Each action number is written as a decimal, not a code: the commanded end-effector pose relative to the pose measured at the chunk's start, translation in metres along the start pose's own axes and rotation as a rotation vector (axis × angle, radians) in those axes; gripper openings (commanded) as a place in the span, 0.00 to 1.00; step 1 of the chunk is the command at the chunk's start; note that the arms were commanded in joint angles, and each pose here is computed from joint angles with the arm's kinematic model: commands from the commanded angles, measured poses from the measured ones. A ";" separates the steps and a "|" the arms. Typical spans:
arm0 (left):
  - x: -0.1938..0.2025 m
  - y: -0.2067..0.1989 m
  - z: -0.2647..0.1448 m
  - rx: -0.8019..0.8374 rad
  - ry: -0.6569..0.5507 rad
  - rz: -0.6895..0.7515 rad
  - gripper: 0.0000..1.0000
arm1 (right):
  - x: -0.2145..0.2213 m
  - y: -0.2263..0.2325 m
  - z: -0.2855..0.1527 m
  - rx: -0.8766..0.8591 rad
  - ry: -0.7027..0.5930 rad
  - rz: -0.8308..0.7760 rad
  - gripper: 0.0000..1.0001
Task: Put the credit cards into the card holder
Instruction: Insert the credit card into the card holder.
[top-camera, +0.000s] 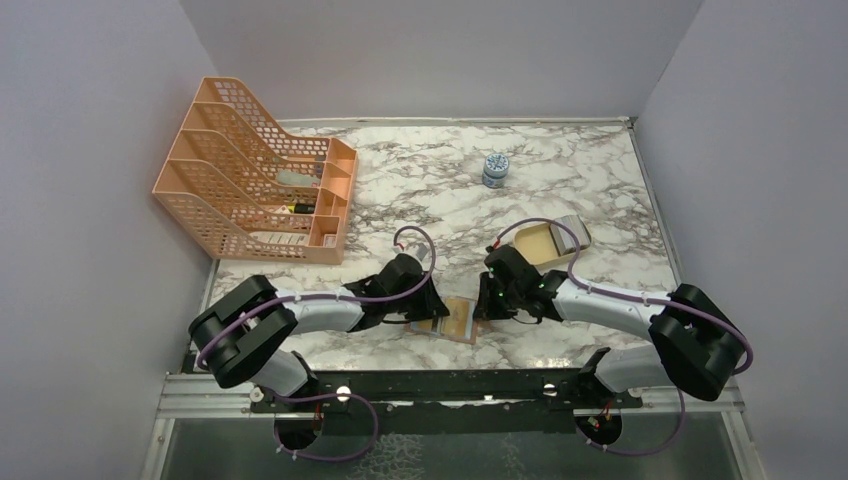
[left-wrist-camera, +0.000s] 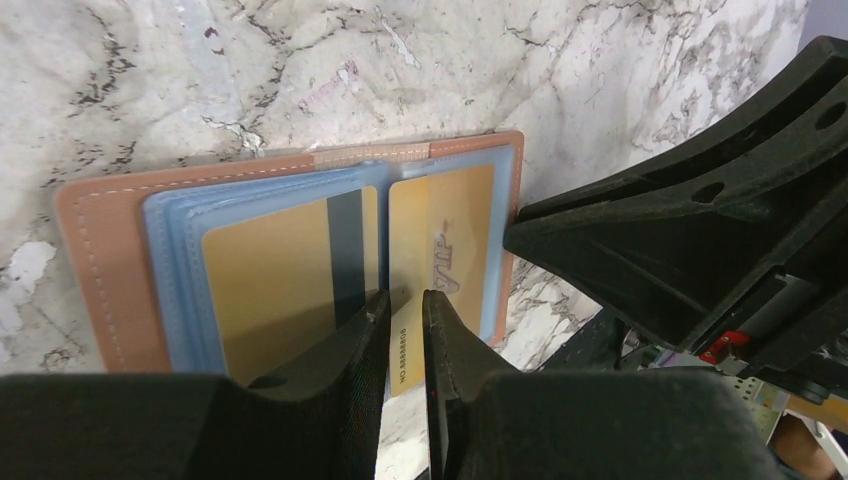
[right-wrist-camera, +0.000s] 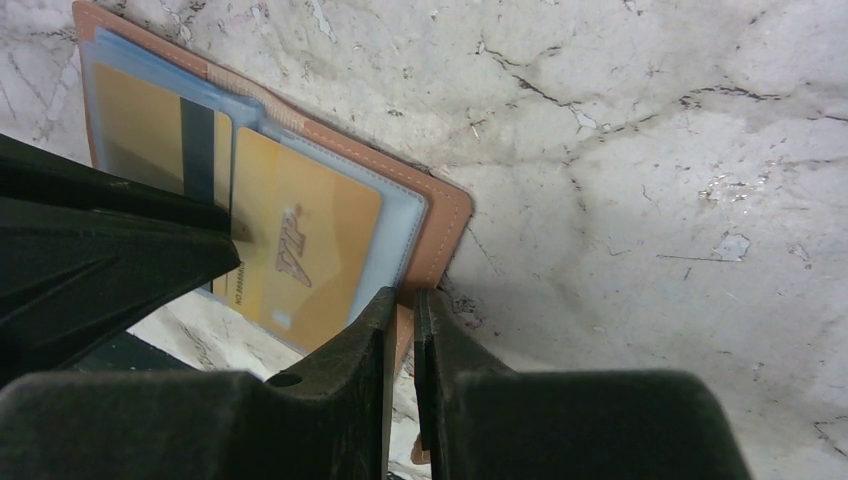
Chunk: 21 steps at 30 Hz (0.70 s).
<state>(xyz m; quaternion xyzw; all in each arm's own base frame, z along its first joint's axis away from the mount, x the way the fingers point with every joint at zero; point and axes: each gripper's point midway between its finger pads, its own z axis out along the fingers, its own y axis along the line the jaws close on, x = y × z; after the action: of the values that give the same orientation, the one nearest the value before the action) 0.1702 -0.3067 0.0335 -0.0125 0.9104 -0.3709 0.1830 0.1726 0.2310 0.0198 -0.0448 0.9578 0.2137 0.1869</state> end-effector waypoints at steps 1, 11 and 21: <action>-0.005 -0.008 0.006 0.008 -0.024 0.022 0.21 | 0.000 0.000 0.006 -0.001 -0.021 0.003 0.13; -0.003 -0.020 0.012 0.053 -0.018 0.043 0.21 | -0.009 0.000 0.007 0.014 -0.054 -0.020 0.14; -0.011 -0.032 0.007 0.093 -0.056 0.061 0.23 | -0.028 -0.005 0.005 0.075 -0.110 -0.067 0.15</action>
<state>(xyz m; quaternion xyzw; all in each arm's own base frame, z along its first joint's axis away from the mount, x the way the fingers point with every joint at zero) 0.1680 -0.3194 0.0305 0.0048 0.9065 -0.3788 0.1862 0.1811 0.2325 0.0196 -0.0523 0.9551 0.2055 0.2068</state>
